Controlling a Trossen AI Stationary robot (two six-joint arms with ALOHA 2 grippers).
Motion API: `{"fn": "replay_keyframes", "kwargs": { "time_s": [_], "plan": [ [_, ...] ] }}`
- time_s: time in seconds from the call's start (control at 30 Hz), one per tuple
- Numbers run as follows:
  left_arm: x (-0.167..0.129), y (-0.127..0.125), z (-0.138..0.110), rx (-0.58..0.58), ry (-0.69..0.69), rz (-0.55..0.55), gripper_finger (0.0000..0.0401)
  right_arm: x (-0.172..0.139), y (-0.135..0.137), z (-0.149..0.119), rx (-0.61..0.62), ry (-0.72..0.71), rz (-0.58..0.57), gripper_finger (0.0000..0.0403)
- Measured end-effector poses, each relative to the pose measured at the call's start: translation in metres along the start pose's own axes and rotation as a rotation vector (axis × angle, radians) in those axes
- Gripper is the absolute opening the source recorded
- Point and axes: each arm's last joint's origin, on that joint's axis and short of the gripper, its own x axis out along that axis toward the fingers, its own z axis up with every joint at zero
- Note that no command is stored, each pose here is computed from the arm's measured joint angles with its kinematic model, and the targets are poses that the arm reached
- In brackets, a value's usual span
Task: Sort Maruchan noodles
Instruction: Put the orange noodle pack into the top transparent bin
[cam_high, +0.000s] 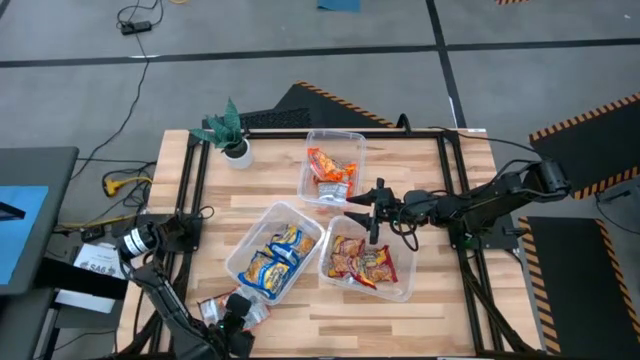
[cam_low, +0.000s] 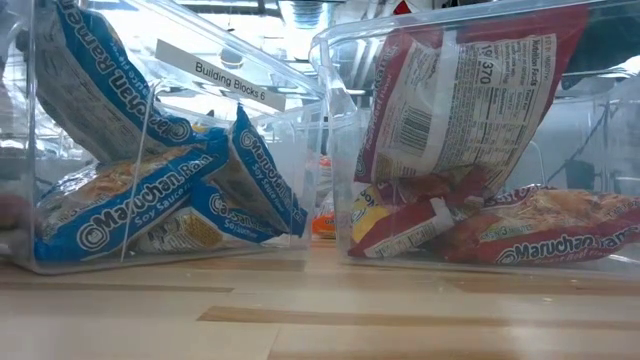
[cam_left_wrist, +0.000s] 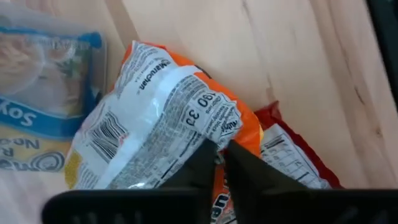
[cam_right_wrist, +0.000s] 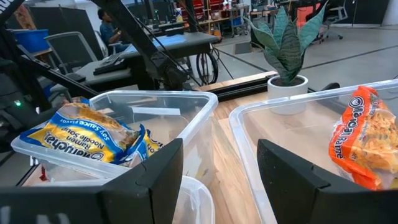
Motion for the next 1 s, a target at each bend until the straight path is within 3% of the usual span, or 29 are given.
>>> {"fn": "replay_keyframes", "kwargs": {
  "time_s": [0.33, 0.67, 0.83, 1.0],
  "plan": [
    [-0.030, 0.005, 0.018, -0.010, -0.033, -0.012, 0.0000, 0.000, 0.000, 0.000, 0.000, 0.000, 0.000, 0.0226],
    [-0.082, 0.029, 0.020, 0.025, 0.048, 0.150, 0.0000, 0.000, 0.000, 0.000, 0.000, 0.000, 0.000, 0.0226],
    [-0.108, 0.035, 0.029, -0.011, -0.009, 0.112, 0.0000, 0.000, 0.000, 0.000, 0.000, 0.000, 0.000, 0.0226],
    [-0.144, 0.040, 0.039, -0.062, -0.098, 0.002, 0.0000, 0.000, 0.000, 0.000, 0.000, 0.000, 0.000, 0.0226]
  ]
}}
